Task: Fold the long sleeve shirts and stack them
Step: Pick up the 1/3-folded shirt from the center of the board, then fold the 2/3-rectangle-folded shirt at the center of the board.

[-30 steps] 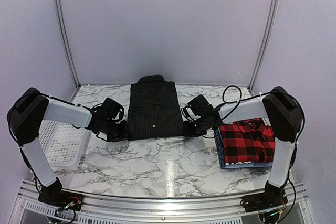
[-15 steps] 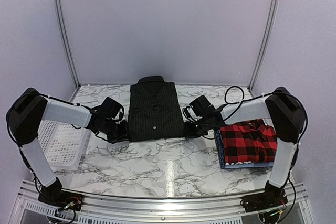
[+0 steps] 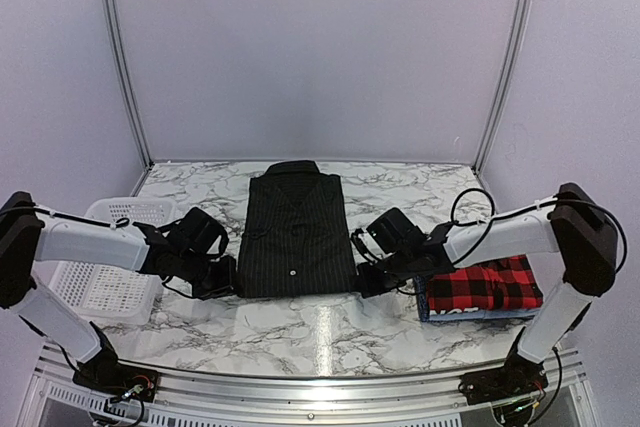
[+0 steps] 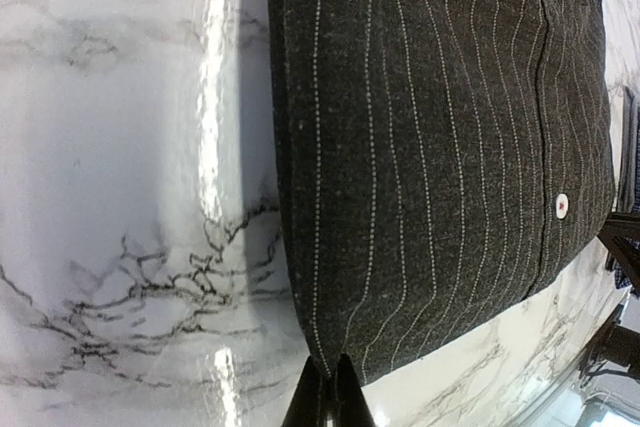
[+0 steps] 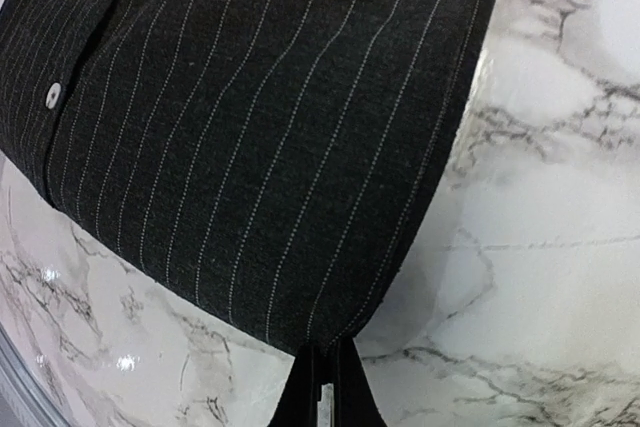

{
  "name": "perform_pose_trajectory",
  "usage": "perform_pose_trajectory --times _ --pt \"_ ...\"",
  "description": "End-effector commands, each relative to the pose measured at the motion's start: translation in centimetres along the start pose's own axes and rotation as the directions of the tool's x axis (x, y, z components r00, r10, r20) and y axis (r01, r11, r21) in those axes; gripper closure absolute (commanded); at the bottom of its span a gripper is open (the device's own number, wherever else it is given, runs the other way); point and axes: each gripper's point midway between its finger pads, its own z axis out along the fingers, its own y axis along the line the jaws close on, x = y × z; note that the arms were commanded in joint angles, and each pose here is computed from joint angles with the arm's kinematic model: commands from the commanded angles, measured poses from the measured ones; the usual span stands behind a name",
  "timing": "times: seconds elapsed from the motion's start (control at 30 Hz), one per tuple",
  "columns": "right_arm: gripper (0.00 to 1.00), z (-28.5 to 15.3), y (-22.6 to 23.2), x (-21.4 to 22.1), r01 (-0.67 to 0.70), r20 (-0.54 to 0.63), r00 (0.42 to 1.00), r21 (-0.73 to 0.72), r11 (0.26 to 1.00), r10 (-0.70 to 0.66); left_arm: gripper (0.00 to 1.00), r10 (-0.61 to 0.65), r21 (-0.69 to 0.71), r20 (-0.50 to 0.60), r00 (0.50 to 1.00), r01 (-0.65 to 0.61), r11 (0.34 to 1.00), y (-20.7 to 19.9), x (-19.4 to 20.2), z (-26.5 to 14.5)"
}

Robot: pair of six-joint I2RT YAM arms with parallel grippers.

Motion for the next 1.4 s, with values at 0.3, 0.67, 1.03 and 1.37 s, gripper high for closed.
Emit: perform_pose_trajectory --times 0.3,0.67,1.03,1.37 --pt "1.00 -5.4 2.6 -3.7 -0.009 0.130 0.991 -0.003 1.000 0.009 1.00 0.020 0.031 0.135 0.991 -0.024 0.999 -2.7 -2.0 -6.2" --pt "1.00 -5.3 -1.9 -24.0 -0.026 0.431 0.902 0.043 0.999 0.005 1.00 0.061 0.012 0.276 0.959 -0.067 0.998 -6.4 -19.1 -4.7" --pt "1.00 7.2 -8.8 -36.6 -0.065 0.536 0.840 -0.063 0.996 0.089 1.00 -0.108 0.124 0.259 0.960 0.078 0.989 -3.2 -34.2 10.4" --pt "1.00 9.2 -8.1 -28.7 -0.137 0.418 0.891 -0.122 0.983 0.176 1.00 -0.115 0.071 0.198 0.973 0.103 0.992 -1.7 -28.2 10.7"
